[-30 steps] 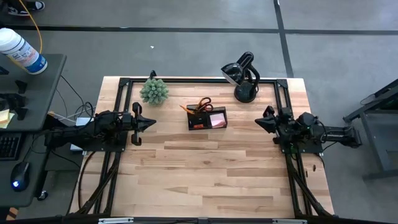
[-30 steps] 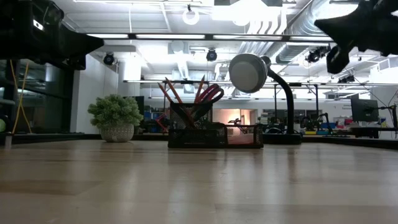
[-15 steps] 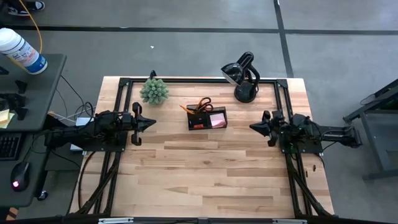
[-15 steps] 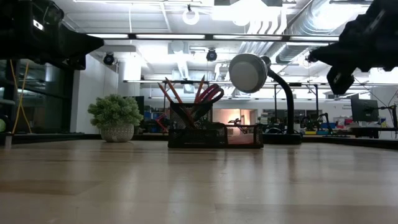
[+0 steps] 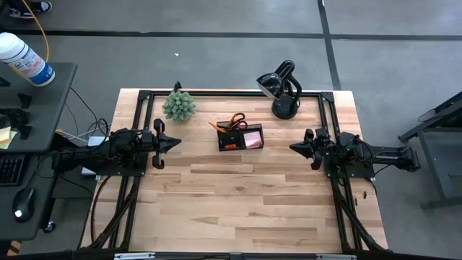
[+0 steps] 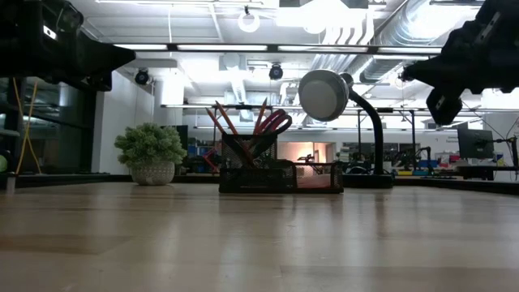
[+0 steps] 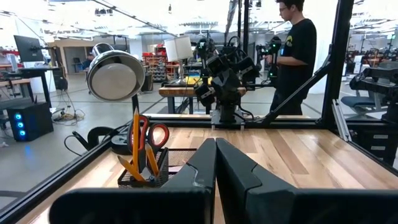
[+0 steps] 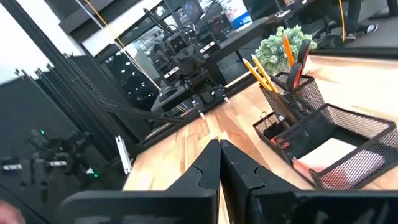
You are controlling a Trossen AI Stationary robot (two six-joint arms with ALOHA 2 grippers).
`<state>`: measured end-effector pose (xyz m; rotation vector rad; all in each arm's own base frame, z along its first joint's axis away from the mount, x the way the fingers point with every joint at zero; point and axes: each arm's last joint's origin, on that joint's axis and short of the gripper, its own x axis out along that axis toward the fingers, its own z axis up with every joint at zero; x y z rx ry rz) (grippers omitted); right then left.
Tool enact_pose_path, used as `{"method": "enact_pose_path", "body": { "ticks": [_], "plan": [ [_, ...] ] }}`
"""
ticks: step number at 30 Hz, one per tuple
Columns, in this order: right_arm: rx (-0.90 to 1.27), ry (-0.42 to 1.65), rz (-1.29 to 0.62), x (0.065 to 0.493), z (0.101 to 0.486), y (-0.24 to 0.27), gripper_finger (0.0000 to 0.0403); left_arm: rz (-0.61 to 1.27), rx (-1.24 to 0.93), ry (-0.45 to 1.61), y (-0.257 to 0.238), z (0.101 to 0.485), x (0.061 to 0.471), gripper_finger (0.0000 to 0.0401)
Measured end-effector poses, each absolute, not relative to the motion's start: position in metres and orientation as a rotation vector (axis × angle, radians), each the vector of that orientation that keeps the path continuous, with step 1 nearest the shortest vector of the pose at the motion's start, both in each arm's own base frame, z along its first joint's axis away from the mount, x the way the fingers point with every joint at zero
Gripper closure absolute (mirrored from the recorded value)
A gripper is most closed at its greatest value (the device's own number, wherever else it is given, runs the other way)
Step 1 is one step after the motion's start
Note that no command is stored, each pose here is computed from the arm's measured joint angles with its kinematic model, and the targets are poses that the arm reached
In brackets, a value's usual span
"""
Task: Pick and place office supplies into organizer
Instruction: Return to Home Position
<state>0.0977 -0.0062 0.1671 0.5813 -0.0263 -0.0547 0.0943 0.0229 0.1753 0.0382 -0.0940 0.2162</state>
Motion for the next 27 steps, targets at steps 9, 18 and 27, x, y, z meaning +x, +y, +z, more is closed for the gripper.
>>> {"method": "enact_pose_path", "body": {
  "ticks": [9, 18, 27],
  "plan": [
    [0.331, -0.018, -0.057, 0.0977, 0.167, -0.0062, 0.0402, 0.216, 0.038, -0.094, 0.0229, 0.1753, 0.0943, 0.04],
    [0.311, -0.018, -0.057, 0.0977, 0.167, -0.0062, 0.0402, 0.216, 0.038, -0.094, 0.0229, 0.1753, 0.0943, 0.04],
    [0.311, -0.018, -0.057, 0.0977, 0.1671, -0.0062, 0.0402, 0.216, 0.038, -0.094, 0.0229, 0.1753, 0.0943, 0.04]
  ]
}}
